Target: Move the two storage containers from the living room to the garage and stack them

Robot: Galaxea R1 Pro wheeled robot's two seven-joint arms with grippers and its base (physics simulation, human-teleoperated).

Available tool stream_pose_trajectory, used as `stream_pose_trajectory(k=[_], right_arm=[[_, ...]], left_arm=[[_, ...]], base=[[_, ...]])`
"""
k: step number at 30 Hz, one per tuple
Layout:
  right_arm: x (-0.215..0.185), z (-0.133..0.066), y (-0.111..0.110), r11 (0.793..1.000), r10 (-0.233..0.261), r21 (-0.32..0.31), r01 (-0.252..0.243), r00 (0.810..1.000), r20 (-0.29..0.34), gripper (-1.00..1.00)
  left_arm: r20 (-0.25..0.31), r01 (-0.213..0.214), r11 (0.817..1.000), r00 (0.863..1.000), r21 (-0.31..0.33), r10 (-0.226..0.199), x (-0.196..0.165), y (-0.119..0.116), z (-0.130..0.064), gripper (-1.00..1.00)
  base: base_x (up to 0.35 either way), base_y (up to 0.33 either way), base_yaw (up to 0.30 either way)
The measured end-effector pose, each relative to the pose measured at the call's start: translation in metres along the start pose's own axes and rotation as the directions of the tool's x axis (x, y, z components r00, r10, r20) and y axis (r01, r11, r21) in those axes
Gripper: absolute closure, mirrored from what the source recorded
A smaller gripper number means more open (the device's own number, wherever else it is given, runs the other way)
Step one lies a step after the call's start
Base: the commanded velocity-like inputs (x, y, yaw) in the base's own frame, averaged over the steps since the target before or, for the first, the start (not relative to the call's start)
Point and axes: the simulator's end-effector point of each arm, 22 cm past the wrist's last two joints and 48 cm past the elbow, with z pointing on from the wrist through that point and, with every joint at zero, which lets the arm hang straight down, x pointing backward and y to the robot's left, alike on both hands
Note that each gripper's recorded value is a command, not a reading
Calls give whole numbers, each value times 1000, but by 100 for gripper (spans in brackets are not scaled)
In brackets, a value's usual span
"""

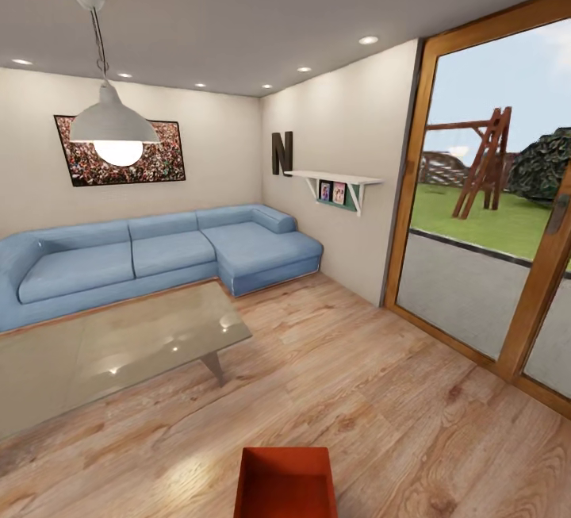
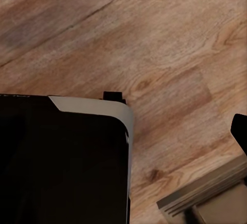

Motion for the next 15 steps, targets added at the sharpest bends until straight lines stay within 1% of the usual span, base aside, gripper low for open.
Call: stream_pose_trajectory(k=[15], right_arm=[[0, 15, 0, 1000, -1, 1, 1, 1000, -1, -100]], left_arm=[[1, 2, 1000, 1000, -1, -2, -1, -1, 15, -100]], base=[[0, 0, 0]])
